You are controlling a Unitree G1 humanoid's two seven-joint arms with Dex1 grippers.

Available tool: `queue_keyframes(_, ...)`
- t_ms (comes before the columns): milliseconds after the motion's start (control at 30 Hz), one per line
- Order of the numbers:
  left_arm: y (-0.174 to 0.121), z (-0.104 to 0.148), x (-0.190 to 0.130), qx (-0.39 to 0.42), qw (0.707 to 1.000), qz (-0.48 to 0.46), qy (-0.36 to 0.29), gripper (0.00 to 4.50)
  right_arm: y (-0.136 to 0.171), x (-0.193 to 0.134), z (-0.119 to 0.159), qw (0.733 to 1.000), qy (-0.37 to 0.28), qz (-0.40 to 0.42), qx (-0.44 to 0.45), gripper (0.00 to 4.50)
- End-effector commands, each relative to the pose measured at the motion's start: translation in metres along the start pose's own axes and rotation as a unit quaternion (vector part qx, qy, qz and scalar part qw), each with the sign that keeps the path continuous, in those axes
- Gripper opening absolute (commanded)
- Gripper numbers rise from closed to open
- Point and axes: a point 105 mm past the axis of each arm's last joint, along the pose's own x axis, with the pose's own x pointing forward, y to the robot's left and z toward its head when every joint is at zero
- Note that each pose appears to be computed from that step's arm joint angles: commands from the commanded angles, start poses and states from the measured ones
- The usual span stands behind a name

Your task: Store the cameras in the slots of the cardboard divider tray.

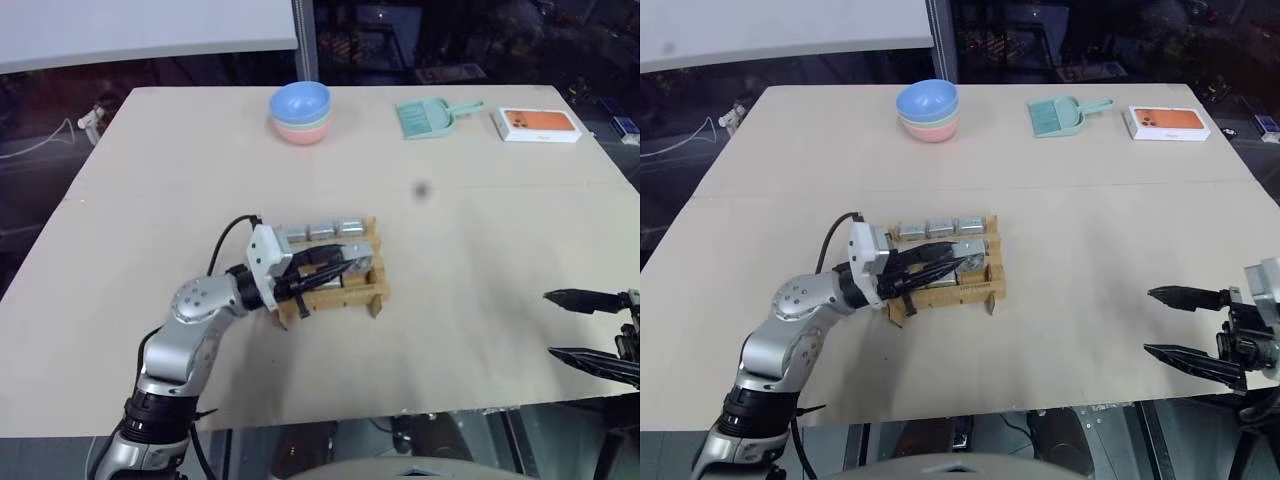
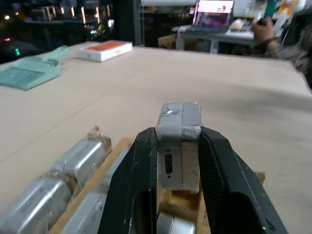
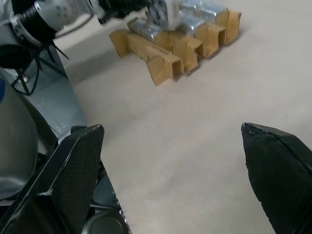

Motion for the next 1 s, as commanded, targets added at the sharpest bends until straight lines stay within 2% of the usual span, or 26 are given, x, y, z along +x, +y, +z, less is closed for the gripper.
queue_keyframes(33,0.000,-0.001,0.000,0.016,1.000,0.002,-0.003,0.62,0.007,0.000,0.012,1.000,-0.010,0.017,-0.023,4.45)
queue_keyframes(233,0.006,-0.013,0.005,0.045,0.999,0.022,0.012,0.62,0.005,0.003,0.016,0.999,-0.016,0.018,-0.036,4.45)
queue_keyframes(433,-0.005,-0.021,0.008,0.043,0.999,-0.005,0.016,0.62,0.007,0.003,0.019,0.999,-0.024,0.020,-0.026,4.45)
queue_keyframes(1000,-0.007,-0.027,0.018,0.035,0.999,0.009,-0.004,0.62,0.014,0.005,0.022,0.997,-0.046,0.039,-0.038,4.45)
